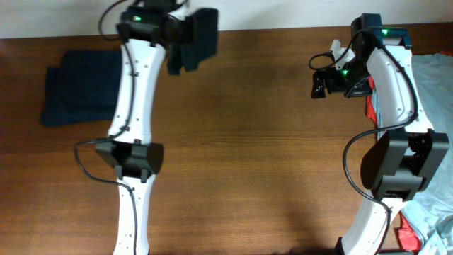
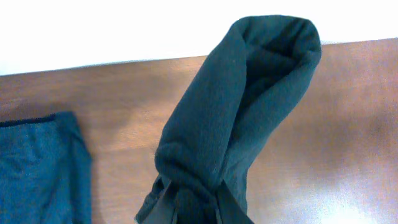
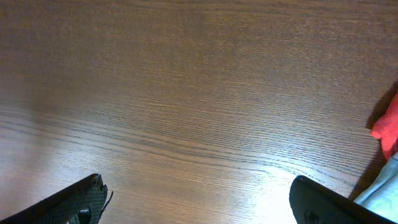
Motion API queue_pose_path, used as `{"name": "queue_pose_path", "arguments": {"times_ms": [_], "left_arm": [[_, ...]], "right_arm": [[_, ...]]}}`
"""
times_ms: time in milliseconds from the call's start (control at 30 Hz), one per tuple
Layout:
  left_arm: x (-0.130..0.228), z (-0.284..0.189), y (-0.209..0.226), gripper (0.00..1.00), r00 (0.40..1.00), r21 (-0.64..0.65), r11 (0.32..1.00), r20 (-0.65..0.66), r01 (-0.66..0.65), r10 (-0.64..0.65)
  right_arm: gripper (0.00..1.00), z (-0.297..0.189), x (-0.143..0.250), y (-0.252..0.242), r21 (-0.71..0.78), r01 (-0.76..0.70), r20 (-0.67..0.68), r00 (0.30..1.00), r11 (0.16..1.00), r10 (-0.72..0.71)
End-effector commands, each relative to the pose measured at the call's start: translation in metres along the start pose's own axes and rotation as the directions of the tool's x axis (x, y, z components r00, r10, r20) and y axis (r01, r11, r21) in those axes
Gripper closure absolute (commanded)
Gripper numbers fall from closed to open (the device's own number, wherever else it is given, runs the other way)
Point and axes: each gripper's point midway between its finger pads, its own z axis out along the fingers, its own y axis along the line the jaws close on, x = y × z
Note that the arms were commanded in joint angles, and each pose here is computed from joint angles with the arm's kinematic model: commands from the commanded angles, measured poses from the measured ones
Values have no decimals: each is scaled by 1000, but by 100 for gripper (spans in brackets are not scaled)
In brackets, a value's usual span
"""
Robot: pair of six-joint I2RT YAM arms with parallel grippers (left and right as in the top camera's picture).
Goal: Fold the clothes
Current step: 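Carry the green bundle with the left gripper to the top-left stack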
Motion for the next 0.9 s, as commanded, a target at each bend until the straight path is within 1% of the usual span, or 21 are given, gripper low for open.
{"name": "queue_pose_path", "arguments": {"times_ms": [0, 100, 233, 267, 433, 533, 700, 800, 867], "left_arm": [[-19, -10, 42, 100, 978, 24, 980, 61, 197, -198], [-25, -13, 75, 100, 932, 59, 934, 72, 353, -356], [-26, -22, 130, 100, 832, 73, 836, 86, 544, -548], [-24, -26, 151, 100, 797, 64, 803, 95, 593, -596], [-9, -35, 203, 100, 730, 26, 735, 99, 678, -676], [9, -30, 230, 100, 685, -13, 686, 76, 728, -725], [35, -4, 245, 100, 640, -26, 640, -3, 768, -768], [41, 12, 241, 100, 625, 32, 624, -67, 781, -778], [31, 12, 236, 100, 638, 100, 631, -73, 769, -766]], "right_arm": [[1, -13, -2, -2, 18, 2, 31, 1000, 1000, -3], [1, -13, -2, -2, 18, 2, 31, 1000, 1000, -3], [1, -13, -2, -2, 18, 2, 31, 1000, 1000, -3], [1, -13, -2, -2, 18, 2, 31, 1000, 1000, -3], [1, -13, -2, -2, 18, 2, 31, 1000, 1000, -3], [1, -13, -2, -2, 18, 2, 31, 1000, 1000, -3], [1, -13, -2, -2, 18, 2, 31, 1000, 1000, -3], [1, -13, -2, -2, 18, 2, 31, 1000, 1000, -3], [1, -13, -2, -2, 18, 2, 31, 1000, 1000, -3]]}}
